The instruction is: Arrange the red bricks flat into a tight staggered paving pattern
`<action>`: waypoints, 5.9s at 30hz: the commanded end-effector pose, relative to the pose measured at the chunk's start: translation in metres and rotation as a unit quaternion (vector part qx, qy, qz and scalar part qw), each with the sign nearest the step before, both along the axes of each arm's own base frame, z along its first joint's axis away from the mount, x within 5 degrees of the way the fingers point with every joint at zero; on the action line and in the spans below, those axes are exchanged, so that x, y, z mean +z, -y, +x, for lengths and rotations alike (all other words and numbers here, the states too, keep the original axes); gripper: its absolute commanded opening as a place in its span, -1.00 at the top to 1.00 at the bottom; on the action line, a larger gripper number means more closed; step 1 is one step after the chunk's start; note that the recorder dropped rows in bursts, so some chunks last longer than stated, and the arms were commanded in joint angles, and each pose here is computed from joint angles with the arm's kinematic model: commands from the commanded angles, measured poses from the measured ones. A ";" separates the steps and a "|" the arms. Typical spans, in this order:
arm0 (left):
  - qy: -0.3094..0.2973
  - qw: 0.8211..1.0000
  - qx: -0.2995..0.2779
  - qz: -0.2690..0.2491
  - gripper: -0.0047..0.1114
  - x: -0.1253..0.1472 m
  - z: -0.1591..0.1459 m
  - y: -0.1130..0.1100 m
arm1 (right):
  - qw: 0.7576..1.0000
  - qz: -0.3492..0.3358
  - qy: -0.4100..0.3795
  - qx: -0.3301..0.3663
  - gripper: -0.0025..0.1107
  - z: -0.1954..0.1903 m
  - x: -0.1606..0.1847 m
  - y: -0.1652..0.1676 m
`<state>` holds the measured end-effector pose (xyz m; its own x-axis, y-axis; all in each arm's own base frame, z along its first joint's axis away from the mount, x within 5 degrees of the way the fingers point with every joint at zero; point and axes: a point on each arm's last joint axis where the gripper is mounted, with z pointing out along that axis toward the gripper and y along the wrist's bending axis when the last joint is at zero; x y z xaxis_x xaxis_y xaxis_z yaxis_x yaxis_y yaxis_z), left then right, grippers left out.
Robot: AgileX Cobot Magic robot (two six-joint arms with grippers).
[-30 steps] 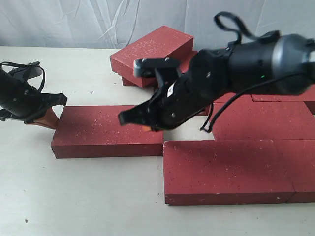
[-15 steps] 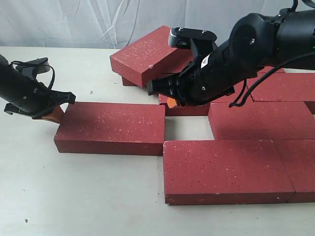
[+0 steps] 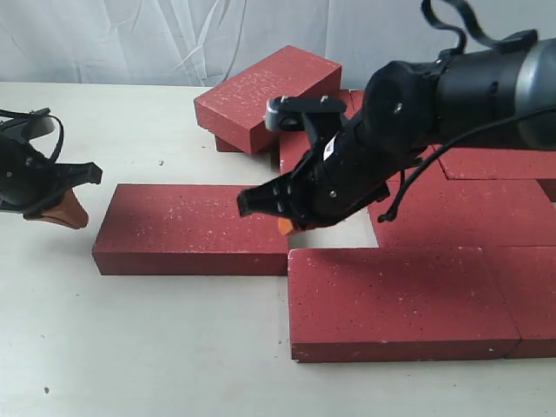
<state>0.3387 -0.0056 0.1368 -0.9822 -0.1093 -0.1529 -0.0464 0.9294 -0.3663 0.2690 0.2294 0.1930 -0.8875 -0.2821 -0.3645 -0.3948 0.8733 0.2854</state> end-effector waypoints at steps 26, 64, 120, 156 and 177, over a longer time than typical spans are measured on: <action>-0.014 0.999 -0.050 0.006 0.92 0.000 -0.005 0.019 | 0.999 -0.027 -0.027 0.020 0.97 -0.003 -0.049 -0.023; 0.008 0.998 -0.054 -0.043 0.92 -0.002 0.000 0.027 | 0.998 0.014 0.061 -0.032 0.97 0.018 0.025 0.024; 0.067 0.985 -0.152 -0.047 0.92 0.000 -0.010 0.128 | 0.997 0.009 0.068 -0.027 0.97 0.018 0.025 0.025; 0.119 0.972 -0.176 0.101 0.92 0.030 -0.016 0.118 | 0.996 0.014 0.080 -0.030 0.97 0.020 0.026 0.024; 0.080 0.972 -0.214 0.060 0.92 -0.001 -0.026 0.154 | 0.997 0.004 0.067 -0.029 0.97 0.023 0.014 0.022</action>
